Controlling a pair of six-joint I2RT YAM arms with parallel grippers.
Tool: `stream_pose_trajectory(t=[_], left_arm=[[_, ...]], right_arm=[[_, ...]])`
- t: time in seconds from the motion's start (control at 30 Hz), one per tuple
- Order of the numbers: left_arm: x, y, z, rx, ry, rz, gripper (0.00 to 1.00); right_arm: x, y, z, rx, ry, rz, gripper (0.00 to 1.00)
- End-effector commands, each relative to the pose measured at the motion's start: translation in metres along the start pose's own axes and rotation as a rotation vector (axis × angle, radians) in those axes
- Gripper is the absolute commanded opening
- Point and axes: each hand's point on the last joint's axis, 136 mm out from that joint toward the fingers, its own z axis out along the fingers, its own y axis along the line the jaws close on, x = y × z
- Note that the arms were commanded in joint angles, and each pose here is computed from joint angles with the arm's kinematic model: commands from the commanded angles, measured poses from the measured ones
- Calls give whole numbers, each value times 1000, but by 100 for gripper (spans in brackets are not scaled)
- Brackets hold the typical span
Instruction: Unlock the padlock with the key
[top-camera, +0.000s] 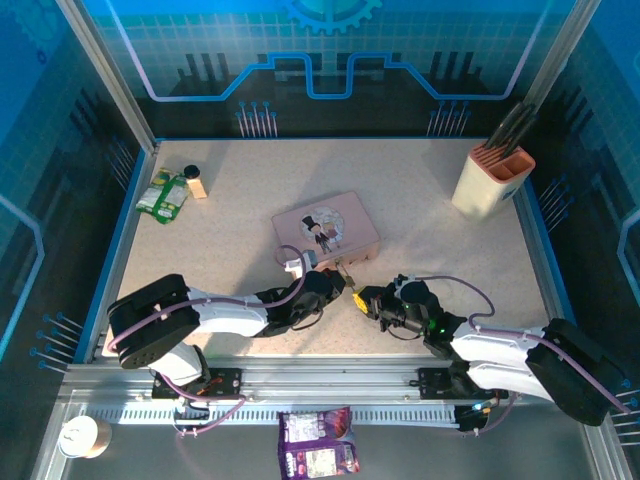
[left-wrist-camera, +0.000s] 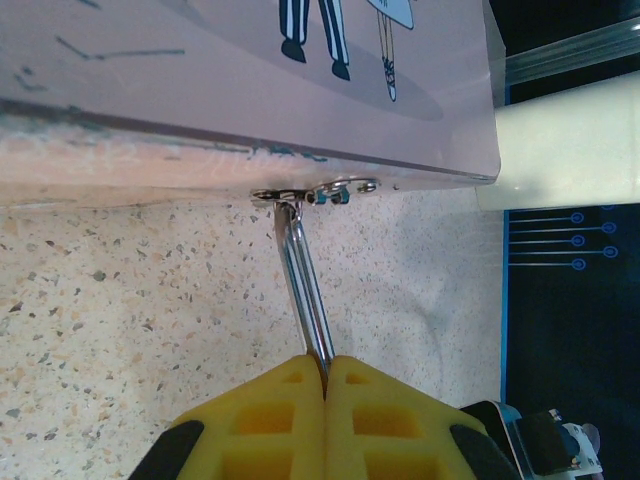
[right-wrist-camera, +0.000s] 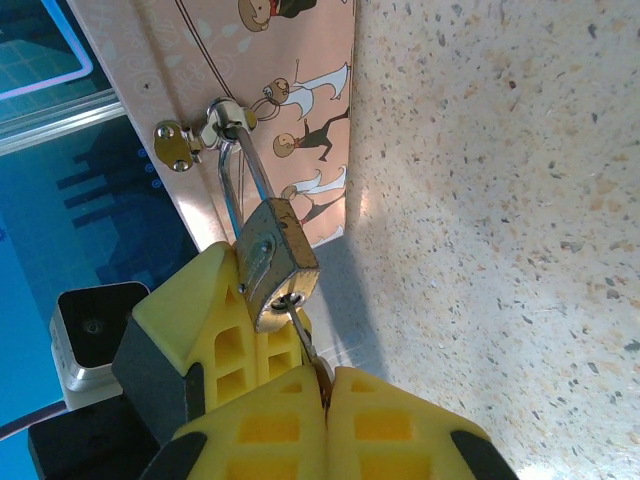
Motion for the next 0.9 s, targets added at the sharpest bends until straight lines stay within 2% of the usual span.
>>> stream_pose_trajectory(t=[0.0,0.7,0.87], left_arm=[[41,-42,-10,156,149,30,0],[50,-39,-10,150,172,22,0],[49,-40,-12,157,176,11,0]], right_arm=[[-9,43,-2,-158,-46,10,0],[-9,48,2,-182,-46,37,0],[-14,38,3,-149,-62,32,0]])
